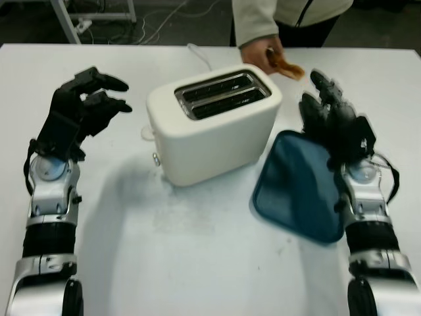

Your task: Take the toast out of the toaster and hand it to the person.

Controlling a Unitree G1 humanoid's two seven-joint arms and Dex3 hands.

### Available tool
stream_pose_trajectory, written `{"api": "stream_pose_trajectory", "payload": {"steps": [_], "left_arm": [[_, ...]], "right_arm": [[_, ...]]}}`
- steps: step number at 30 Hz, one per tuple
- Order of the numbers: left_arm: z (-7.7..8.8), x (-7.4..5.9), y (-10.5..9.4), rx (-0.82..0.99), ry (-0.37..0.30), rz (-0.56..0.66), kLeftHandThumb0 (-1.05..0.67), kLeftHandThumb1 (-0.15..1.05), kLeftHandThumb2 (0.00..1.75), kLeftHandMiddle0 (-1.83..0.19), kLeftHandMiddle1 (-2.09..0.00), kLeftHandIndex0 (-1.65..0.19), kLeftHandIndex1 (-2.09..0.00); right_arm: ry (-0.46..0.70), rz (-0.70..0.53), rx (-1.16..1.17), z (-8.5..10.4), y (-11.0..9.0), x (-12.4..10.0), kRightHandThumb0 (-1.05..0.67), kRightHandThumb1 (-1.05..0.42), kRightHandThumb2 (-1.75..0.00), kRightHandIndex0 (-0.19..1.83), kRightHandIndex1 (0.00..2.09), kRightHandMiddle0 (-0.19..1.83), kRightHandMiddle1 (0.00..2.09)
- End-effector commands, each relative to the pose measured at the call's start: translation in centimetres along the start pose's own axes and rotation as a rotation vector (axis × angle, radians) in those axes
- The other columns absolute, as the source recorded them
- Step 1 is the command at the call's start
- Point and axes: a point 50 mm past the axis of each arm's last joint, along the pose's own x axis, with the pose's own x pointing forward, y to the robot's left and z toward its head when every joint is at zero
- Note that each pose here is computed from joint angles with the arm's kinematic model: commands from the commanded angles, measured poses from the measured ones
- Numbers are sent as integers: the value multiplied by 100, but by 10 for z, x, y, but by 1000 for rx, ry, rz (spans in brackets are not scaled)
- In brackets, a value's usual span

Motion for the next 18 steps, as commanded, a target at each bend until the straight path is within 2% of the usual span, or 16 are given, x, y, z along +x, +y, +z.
{"api": "stream_pose_trajectory", "payload": {"steps": [1,4,8,10,12,18], "left_arm": [[-2,-4,2,-15,6,23,-105,92,4,-90,-94,-72,-101],[-4,-5,3,-11,9,37,-105,92,3,-91,-94,-72,-101],[-9,-9,7,-13,14,69,-105,92,6,-88,-96,-71,-103],[-12,-13,8,-14,25,96,-105,92,6,-86,-101,-70,-107],[-16,-18,9,-15,37,120,-105,92,9,-82,-107,-68,-112],[-34,-43,-3,-56,80,174,-105,92,11,-58,-135,-50,-135]], "right_arm": [[-5,-2,20,3,2,-6,-60,-92,-18,0,0,0,0],[2,-8,-33,7,4,-16,-65,-92,-20,0,0,0,0],[17,-6,-88,6,13,-28,-61,-92,-49,0,0,0,0],[52,43,125,9,22,-38,-61,-92,-60,0,0,0,0],[73,76,242,15,28,-49,-65,-92,-71,0,0,0,0],[91,36,286,29,43,-73,-65,-92,-84,0,0,1,0]]}}
